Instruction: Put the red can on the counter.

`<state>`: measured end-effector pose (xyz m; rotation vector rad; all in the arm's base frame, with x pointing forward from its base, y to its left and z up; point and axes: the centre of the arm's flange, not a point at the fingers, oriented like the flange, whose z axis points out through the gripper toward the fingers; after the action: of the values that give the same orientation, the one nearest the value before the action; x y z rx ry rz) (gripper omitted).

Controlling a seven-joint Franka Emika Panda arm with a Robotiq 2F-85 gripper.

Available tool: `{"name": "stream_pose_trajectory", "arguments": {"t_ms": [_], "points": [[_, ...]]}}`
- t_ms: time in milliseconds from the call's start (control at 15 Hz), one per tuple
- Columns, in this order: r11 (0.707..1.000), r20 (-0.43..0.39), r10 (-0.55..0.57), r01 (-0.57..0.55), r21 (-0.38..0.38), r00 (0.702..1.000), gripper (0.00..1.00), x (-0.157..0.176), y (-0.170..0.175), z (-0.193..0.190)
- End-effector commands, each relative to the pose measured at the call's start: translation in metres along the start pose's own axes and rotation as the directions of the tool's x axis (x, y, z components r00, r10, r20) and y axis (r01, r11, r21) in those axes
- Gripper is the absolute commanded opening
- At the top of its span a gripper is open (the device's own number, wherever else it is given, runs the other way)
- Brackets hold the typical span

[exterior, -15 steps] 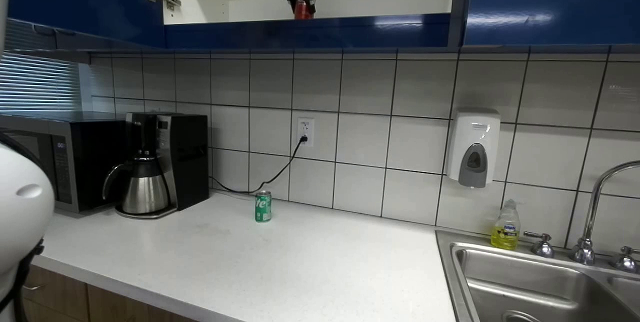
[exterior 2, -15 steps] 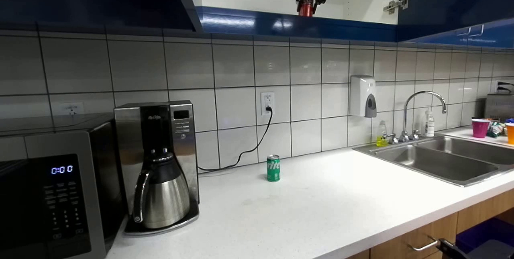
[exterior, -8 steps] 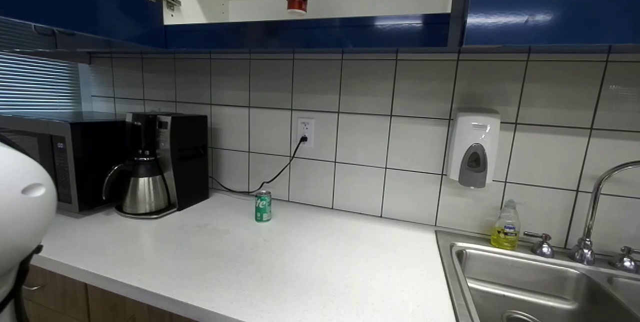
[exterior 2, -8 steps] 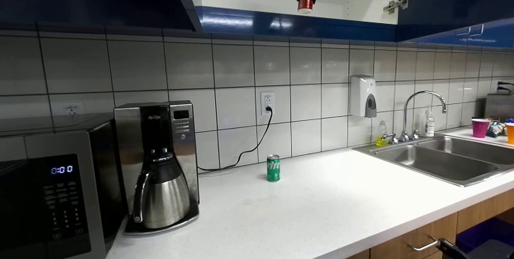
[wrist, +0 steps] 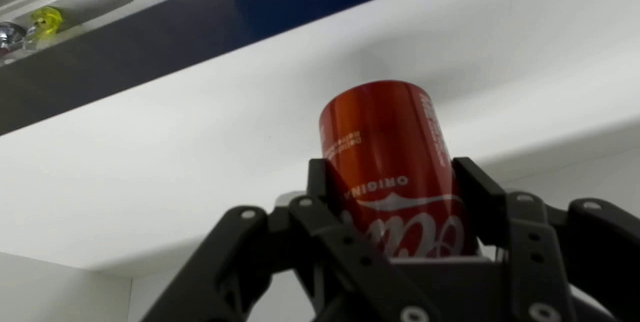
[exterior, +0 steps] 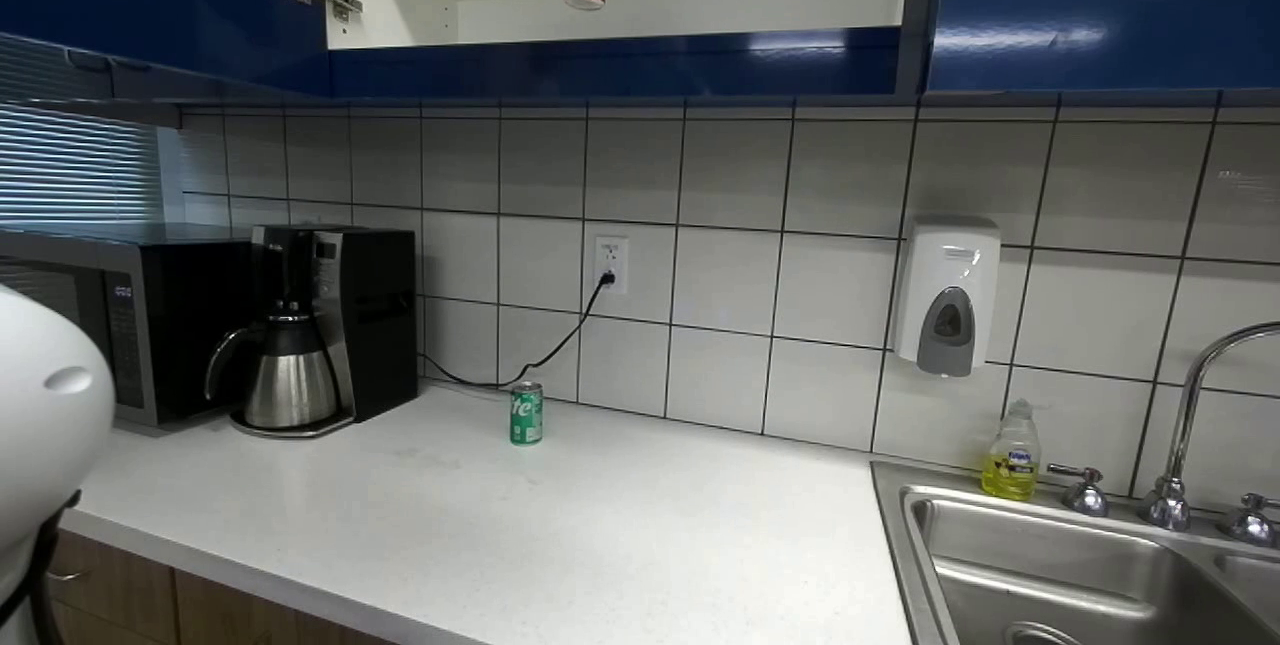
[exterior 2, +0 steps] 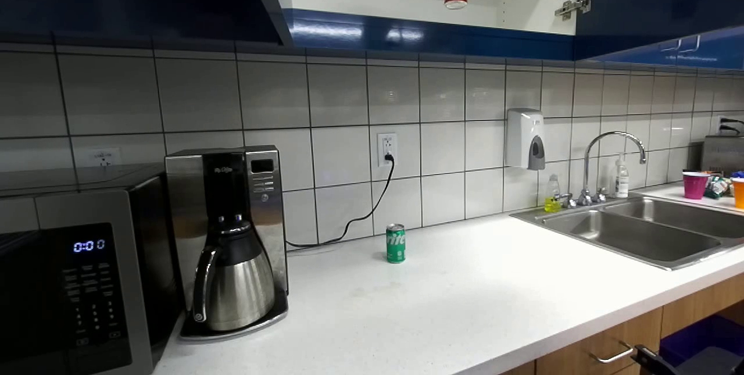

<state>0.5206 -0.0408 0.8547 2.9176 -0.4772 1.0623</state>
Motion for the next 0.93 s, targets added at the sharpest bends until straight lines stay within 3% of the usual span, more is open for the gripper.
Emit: {"name": "stream_pose_trajectory", "arguments": {"t_ms": [0, 467, 867], "points": [[1.0, 0.033, -0.016, 0.016, -0.004, 0.999, 0.39, -0.056, 0.005, -0.008], [0.996, 0.154, -0.083, 0.079, 0.034, 0.985, 0.39, -0.136, 0.002, 0.027], [0.988, 0.249, -0.147, 0.133, 0.071, 0.957, 0.39, -0.196, -0.001, 0.078]]}}
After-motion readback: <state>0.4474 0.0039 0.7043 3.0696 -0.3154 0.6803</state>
